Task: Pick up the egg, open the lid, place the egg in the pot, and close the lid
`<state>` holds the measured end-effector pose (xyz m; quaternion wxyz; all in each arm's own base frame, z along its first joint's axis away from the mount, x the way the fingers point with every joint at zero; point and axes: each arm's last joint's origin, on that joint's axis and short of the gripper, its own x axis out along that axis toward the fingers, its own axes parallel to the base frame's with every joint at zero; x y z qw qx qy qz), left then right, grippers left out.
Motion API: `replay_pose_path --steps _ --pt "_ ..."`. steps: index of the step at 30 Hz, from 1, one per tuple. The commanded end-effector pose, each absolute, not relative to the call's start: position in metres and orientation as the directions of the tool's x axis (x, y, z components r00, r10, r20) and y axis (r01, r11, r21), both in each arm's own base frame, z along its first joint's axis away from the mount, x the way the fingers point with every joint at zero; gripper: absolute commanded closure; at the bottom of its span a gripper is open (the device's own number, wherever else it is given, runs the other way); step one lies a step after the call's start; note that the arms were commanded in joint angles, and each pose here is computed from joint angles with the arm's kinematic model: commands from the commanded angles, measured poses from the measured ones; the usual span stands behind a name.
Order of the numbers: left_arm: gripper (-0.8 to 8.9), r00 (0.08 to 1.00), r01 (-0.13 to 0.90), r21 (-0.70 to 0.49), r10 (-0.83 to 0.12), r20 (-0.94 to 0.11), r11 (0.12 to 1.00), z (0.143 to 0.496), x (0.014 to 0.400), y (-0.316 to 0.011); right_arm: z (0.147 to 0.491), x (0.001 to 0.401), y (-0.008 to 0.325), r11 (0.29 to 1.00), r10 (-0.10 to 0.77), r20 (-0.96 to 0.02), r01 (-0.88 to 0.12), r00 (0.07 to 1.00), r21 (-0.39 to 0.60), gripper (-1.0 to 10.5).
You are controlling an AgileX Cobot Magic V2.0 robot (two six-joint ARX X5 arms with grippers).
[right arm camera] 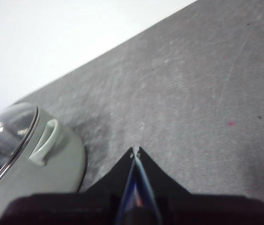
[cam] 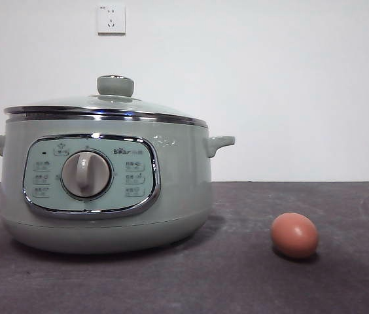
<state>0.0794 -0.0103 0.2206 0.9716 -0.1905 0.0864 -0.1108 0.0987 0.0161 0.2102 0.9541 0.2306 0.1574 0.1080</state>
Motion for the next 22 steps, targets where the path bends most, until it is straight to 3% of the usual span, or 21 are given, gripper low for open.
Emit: replay_pose_path --steps 1,7,12,16,18,20,22 --pt "8.20 0.960 0.201 -0.369 -0.257 -0.110 0.907 0.235 0.079 -0.010 0.224 0.105 0.018 0.891 0.307 -0.275 -0.174 0.911 0.419 9.6" --pt "8.19 0.934 0.279 -0.353 -0.338 -0.117 0.893 0.266 0.082 -0.013 0.252 0.122 0.022 0.883 0.385 -0.345 -0.234 0.856 0.406 9.5" --pt "8.03 0.883 0.362 -0.343 -0.437 -0.171 0.867 0.289 0.092 -0.016 0.269 0.139 0.028 0.842 0.509 -0.414 -0.336 0.755 0.422 9.5" --pt "5.64 0.858 0.382 -0.363 -0.472 -0.202 0.850 0.303 0.102 -0.018 0.278 0.152 0.032 0.793 0.600 -0.454 -0.414 0.659 0.447 9.2" --pt "4.94 0.847 0.390 -0.371 -0.486 -0.214 0.843 0.309 0.108 -0.019 0.280 0.158 0.034 0.780 0.620 -0.468 -0.428 0.630 0.457 7.6" --pt "4.93 0.841 0.385 -0.378 -0.489 -0.231 0.842 0.315 0.116 -0.019 0.279 0.166 0.035 0.780 0.620 -0.485 -0.418 0.617 0.465 5.3" --pt "4.93 0.840 0.383 -0.380 -0.489 -0.236 0.842 0.320 0.121 -0.020 0.275 0.171 0.038 0.780 0.621 -0.507 -0.411 0.598 0.472 5.3"
